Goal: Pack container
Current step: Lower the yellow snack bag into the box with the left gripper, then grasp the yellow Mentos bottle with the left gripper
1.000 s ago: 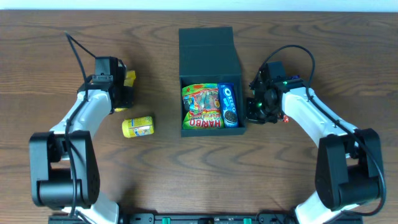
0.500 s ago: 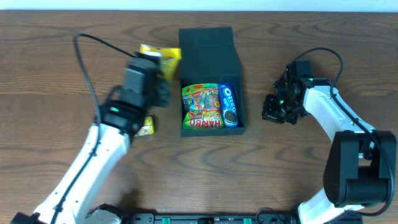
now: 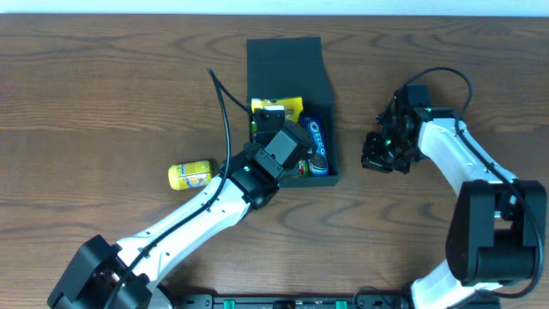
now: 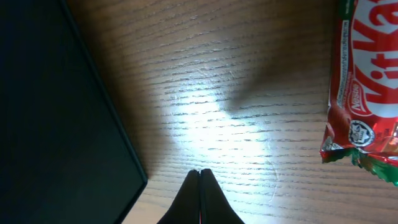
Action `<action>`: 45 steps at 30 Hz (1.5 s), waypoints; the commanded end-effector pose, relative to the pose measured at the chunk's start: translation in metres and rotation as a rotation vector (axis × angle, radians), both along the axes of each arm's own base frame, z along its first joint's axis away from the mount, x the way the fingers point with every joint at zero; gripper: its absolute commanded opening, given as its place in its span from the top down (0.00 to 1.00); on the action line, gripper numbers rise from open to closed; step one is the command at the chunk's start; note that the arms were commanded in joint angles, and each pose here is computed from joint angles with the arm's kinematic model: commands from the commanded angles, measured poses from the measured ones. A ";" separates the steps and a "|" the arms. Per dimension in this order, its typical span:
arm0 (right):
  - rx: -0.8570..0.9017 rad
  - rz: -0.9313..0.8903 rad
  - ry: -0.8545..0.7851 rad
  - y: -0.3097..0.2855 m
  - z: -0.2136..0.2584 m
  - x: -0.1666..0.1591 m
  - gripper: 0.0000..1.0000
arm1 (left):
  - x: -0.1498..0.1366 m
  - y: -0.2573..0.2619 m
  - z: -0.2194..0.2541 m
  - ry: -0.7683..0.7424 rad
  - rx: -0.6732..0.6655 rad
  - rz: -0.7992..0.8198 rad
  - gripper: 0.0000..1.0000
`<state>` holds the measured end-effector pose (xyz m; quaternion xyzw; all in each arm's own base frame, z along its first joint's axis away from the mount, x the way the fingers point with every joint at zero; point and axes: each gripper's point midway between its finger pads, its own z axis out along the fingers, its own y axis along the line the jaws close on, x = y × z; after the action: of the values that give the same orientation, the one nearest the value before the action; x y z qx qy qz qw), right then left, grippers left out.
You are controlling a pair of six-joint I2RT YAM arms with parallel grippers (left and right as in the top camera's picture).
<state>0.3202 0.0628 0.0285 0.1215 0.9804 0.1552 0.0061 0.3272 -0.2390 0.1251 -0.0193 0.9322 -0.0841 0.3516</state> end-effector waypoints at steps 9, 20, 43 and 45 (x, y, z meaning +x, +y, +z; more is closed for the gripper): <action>-0.005 0.040 -0.029 -0.001 0.006 0.001 0.99 | 0.016 0.001 0.045 -0.171 0.073 -0.086 0.34; -0.006 0.062 -0.029 -0.001 0.006 -0.001 0.99 | -0.028 0.140 0.052 0.028 0.302 0.176 0.29; -0.006 0.065 -0.022 -0.001 0.005 -0.003 0.98 | -0.064 0.147 -0.028 0.414 -0.442 0.943 0.05; -0.006 0.064 -0.023 -0.001 0.005 -0.002 0.99 | -0.058 0.145 -0.025 0.399 -0.473 0.952 0.05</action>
<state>0.3166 0.0628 0.0283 0.0957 0.9834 0.1541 0.0030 0.2671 -0.0934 0.0993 -0.4881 0.8517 -0.1027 0.1605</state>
